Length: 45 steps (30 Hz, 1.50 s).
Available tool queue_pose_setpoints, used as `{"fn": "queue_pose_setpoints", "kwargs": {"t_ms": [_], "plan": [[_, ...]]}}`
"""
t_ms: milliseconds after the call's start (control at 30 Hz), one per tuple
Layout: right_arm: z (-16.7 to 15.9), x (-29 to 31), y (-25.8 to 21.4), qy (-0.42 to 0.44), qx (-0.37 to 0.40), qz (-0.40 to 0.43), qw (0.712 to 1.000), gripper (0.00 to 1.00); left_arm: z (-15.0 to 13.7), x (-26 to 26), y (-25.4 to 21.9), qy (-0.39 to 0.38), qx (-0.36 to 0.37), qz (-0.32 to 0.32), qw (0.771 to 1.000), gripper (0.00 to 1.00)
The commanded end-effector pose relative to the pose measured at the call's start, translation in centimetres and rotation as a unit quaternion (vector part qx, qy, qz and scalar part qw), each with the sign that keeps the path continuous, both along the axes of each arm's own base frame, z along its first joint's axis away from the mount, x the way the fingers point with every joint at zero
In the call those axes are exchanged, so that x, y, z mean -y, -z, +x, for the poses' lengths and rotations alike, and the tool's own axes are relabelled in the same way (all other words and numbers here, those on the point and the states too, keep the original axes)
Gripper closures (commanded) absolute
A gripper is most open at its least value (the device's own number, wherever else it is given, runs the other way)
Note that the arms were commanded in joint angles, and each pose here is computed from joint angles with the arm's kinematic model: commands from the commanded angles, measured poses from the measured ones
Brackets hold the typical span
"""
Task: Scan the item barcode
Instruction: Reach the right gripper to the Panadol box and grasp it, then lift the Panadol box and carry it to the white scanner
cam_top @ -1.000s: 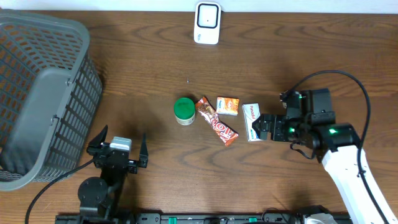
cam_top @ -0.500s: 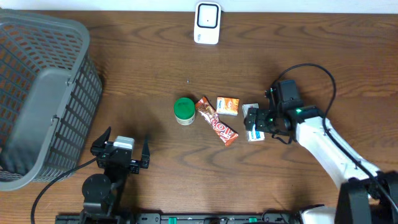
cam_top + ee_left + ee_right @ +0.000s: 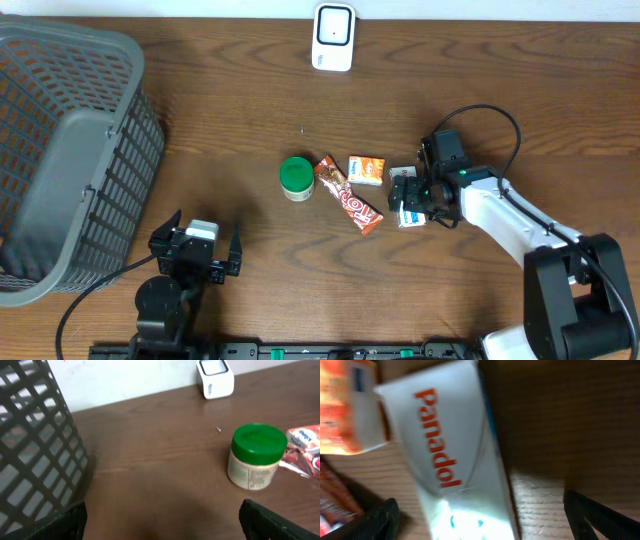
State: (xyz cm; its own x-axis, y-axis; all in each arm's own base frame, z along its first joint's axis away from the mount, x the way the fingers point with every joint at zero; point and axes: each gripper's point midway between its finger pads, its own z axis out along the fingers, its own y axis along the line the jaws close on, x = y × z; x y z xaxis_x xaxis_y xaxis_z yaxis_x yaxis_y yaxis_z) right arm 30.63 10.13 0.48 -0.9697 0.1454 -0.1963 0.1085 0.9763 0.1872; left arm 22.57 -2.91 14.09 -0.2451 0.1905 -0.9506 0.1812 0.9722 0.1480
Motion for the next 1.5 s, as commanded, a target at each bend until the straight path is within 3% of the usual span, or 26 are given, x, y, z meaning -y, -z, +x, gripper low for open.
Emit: {"fn": "queue_pose_setpoints", "kwargs": {"t_ms": [0, 400, 533, 633, 833, 1033, 1300, 1467], "plan": [[0.4, 1.0, 1.1, 0.012, -0.004, -0.036, 0.999, 0.01, -0.2, 0.1, 0.6, 0.001, -0.013, -0.004, 1.0, 0.02], [1.5, 0.6, 3.8, 0.002, -0.001, -0.047, 0.999, 0.04, -0.7, 0.0, 2.0, 0.001, -0.042, -0.002, 0.999, 0.02], [0.8, -0.4, 4.0, -0.013, -0.009, -0.043, 0.999, 0.16, -0.8, 0.0, 2.4, 0.001, -0.05, -0.001, 0.999, 0.02], [0.0, -1.3, 4.1, -0.03, -0.017, -0.045, 0.998, 0.32, -1.1, 0.0, 2.9, 0.001, -0.062, 0.0, 0.998, 0.02], [-0.4, -2.6, 4.0, -0.038, -0.016, -0.042, 0.998, 0.47, -1.6, -0.1, 4.2, 0.001, -0.09, 0.002, 0.996, 0.02], [-0.1, -4.0, 3.8, -0.04, -0.014, 0.002, 0.999, 0.7, -1.6, -0.1, 4.2, 0.001, -0.09, 0.002, 0.996, 0.02], [-0.2, -4.8, 3.4, -0.038, -0.028, 0.053, 0.997, 0.76, -1.6, -0.1, 4.2, 0.001, -0.09, 0.002, 0.996, 0.02], [-0.3, -5.8, 1.6, -0.067, -0.034, 0.132, 0.988, 0.83, -1.6, -0.1, 4.2, 0.001, -0.09, 0.002, 0.996, 0.02]]}}
